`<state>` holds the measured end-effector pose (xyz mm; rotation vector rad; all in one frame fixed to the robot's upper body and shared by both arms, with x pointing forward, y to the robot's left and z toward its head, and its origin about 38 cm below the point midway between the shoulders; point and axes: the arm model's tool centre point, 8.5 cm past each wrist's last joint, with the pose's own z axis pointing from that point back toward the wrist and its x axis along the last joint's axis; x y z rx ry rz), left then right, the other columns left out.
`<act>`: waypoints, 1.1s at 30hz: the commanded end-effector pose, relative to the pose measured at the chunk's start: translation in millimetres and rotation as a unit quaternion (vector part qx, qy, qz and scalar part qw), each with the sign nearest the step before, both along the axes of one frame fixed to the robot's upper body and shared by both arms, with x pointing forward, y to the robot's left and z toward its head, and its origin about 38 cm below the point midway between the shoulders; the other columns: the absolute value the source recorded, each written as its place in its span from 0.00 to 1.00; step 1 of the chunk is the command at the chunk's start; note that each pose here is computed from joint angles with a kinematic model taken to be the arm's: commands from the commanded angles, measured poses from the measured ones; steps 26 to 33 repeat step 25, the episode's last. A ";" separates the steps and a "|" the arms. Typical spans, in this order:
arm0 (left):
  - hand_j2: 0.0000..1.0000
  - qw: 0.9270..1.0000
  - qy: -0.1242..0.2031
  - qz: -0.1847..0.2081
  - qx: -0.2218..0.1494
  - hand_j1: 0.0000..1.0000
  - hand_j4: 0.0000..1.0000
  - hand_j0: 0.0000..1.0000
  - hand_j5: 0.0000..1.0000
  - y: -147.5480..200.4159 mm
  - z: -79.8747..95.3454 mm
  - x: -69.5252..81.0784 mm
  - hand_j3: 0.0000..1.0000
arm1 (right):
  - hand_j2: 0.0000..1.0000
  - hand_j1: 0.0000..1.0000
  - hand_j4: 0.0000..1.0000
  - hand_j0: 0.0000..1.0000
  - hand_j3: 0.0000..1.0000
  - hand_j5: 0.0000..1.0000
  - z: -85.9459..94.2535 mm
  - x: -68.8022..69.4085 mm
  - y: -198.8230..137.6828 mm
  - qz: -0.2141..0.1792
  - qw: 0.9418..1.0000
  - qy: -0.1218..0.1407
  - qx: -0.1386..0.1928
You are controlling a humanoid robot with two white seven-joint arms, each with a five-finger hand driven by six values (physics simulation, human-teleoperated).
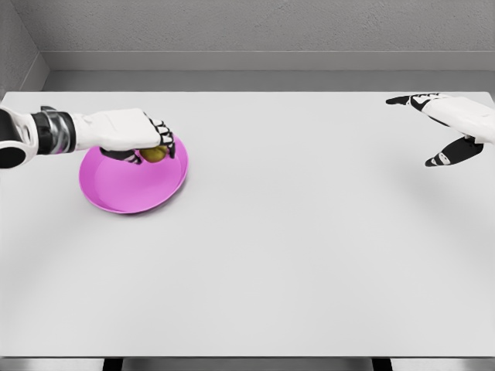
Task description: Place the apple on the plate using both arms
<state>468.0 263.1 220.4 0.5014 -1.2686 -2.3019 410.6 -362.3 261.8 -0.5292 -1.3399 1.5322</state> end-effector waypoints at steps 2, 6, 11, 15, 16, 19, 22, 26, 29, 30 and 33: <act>1.00 1.000 0.000 0.005 0.001 1.00 1.00 1.00 1.00 4.3 1.0 -0.1 1.00 | 1.00 1.00 1.00 1.00 1.00 1.00 -0.2 -0.6 -0.9 -0.001 1.000 0.001 0.000; 1.00 1.000 0.002 0.007 -0.012 1.00 1.00 1.00 1.00 7.8 5.7 -1.2 1.00 | 1.00 1.00 1.00 1.00 1.00 1.00 -1.4 -1.0 -0.2 0.000 1.000 0.002 0.001; 1.00 0.993 0.043 0.025 -0.110 1.00 1.00 1.00 1.00 28.0 15.6 -9.1 1.00 | 1.00 1.00 1.00 1.00 1.00 1.00 -1.7 -0.9 -0.6 -0.001 1.000 0.002 0.001; 1.00 0.983 0.059 0.059 -0.162 1.00 1.00 1.00 1.00 59.6 17.2 -18.2 1.00 | 1.00 1.00 1.00 1.00 1.00 1.00 -2.5 -1.3 0.0 0.000 1.000 0.003 0.000; 1.00 0.981 0.061 0.077 -0.166 1.00 1.00 1.00 1.00 72.6 15.7 -17.3 1.00 | 1.00 1.00 1.00 1.00 1.00 1.00 -2.1 -1.2 -0.2 0.000 1.000 0.003 0.001; 1.00 0.976 0.059 0.118 -0.174 1.00 1.00 1.00 1.00 102.1 18.4 -13.1 1.00 | 1.00 1.00 1.00 1.00 1.00 1.00 -1.8 -1.4 0.2 0.001 1.000 0.002 0.001; 1.00 0.976 0.061 0.121 -0.173 1.00 1.00 1.00 1.00 104.7 16.7 -13.6 1.00 | 1.00 1.00 1.00 1.00 1.00 1.00 -1.8 -1.4 0.2 0.001 1.000 0.002 0.001; 1.00 0.975 0.060 0.126 -0.176 1.00 1.00 1.00 1.00 108.2 17.4 -13.7 1.00 | 1.00 1.00 1.00 1.00 1.00 1.00 -2.1 -1.2 -0.2 0.000 1.000 0.003 0.001; 1.00 0.975 0.060 0.126 -0.176 1.00 1.00 1.00 1.00 108.2 17.4 -13.7 1.00 | 1.00 1.00 1.00 1.00 1.00 1.00 -2.1 -1.2 -0.2 0.000 1.000 0.003 0.001; 1.00 0.975 0.060 0.126 -0.176 1.00 1.00 1.00 1.00 108.2 17.4 -13.7 1.00 | 1.00 1.00 1.00 1.00 1.00 1.00 -2.1 -1.2 -0.2 0.000 1.000 0.003 0.001; 1.00 0.975 0.060 0.126 -0.176 1.00 1.00 1.00 1.00 108.2 17.4 -13.7 1.00 | 1.00 1.00 1.00 1.00 1.00 1.00 -2.1 -1.2 -0.2 0.000 1.000 0.003 0.001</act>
